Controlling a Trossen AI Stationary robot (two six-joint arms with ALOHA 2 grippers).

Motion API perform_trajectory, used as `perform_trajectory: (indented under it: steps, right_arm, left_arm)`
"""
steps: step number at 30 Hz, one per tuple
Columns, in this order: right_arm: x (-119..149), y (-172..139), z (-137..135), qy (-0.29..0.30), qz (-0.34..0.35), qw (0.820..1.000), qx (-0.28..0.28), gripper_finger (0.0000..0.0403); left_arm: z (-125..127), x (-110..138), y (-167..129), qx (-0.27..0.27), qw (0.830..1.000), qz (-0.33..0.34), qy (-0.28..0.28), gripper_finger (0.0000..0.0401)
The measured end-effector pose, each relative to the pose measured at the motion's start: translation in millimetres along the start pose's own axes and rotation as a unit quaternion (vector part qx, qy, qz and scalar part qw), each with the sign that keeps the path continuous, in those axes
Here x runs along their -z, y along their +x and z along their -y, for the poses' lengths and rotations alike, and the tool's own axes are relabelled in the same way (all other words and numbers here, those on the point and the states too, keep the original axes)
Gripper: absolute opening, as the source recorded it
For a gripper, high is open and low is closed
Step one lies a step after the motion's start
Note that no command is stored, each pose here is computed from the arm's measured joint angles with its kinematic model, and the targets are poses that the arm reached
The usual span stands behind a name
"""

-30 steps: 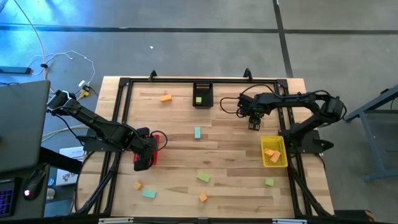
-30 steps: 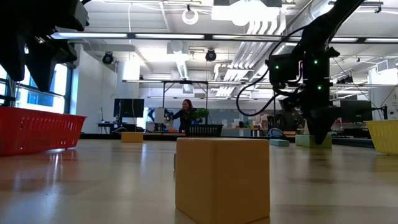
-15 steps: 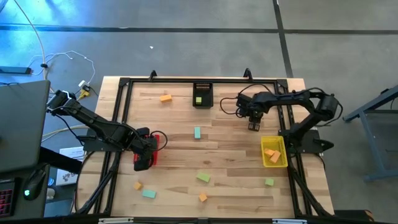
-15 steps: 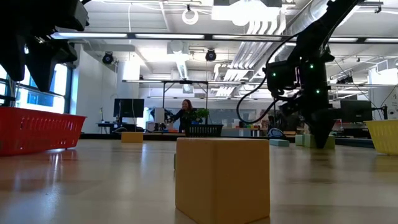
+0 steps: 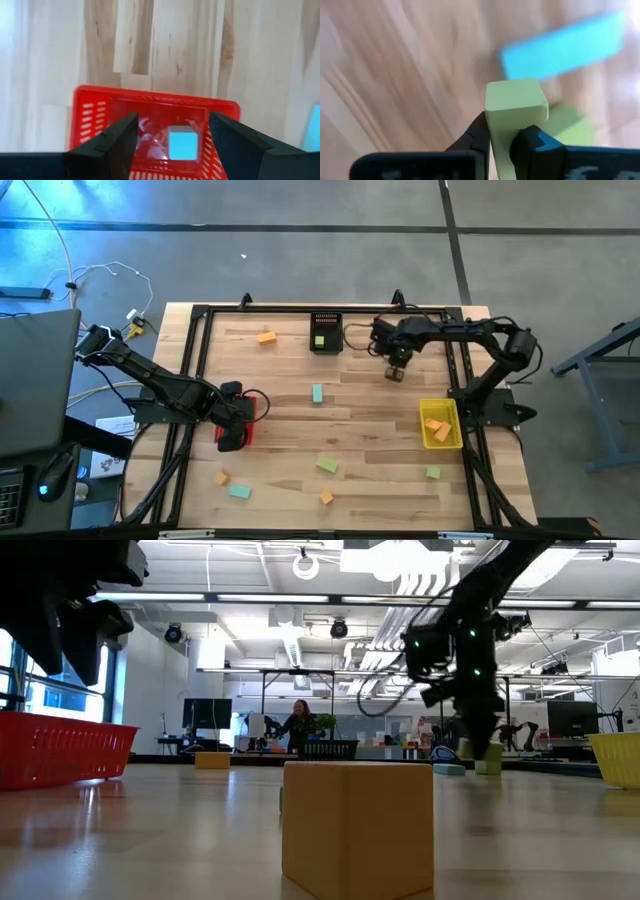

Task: Sort & place blocks by color
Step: Put the green block into the black bin

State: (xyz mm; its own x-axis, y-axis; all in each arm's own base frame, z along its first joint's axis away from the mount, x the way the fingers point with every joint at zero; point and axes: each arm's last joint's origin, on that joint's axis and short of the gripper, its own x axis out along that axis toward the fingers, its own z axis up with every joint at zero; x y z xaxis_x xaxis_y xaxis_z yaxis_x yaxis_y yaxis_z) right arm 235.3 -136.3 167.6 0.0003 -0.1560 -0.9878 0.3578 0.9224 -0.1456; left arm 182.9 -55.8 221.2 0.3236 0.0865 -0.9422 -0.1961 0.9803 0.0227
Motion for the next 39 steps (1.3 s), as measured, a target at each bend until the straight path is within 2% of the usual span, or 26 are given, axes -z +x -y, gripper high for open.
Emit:
perform_trajectory:
  steps: [5,9,15,21,25,29,32,39]
  right_arm:
    - [-26,-23,3,0.043,0.081,0.996,-0.016,0.0026]
    - [-48,-43,-3,0.055,0.168,0.984,-0.025,0.0026]
    - [-75,-62,-22,0.054,0.309,0.948,-0.059,0.0026]
    - [-89,-72,-41,0.063,0.387,0.920,-0.022,0.0026]
    - [-99,-75,-48,0.082,0.433,0.898,-0.017,0.0026]
    - [-110,-71,-52,0.110,0.472,0.875,-0.014,0.0026]
    - [-119,-61,-54,0.122,0.484,0.866,-0.022,0.0031]
    - [-127,-32,-50,0.150,0.457,0.877,-0.027,0.0028]
  left_arm:
    - [-2,-1,0,-0.030,0.999,0.015,0.025,0.0227]
    - [-3,-1,0,-0.049,0.998,0.023,0.030,0.0227]
    - [-3,-2,0,-0.059,0.997,0.028,0.043,0.0227]
    - [-5,-3,-1,-0.092,0.994,0.042,0.051,0.0227]
    - [-7,-4,-1,-0.117,0.990,0.055,0.053,0.0227]
    - [-10,-5,-2,-0.176,0.980,0.083,0.052,0.0227]
    - [-13,-7,-3,-0.222,0.968,0.105,0.051,0.0227]
    - [-15,-8,-5,-0.274,0.952,0.129,0.049,0.0227]
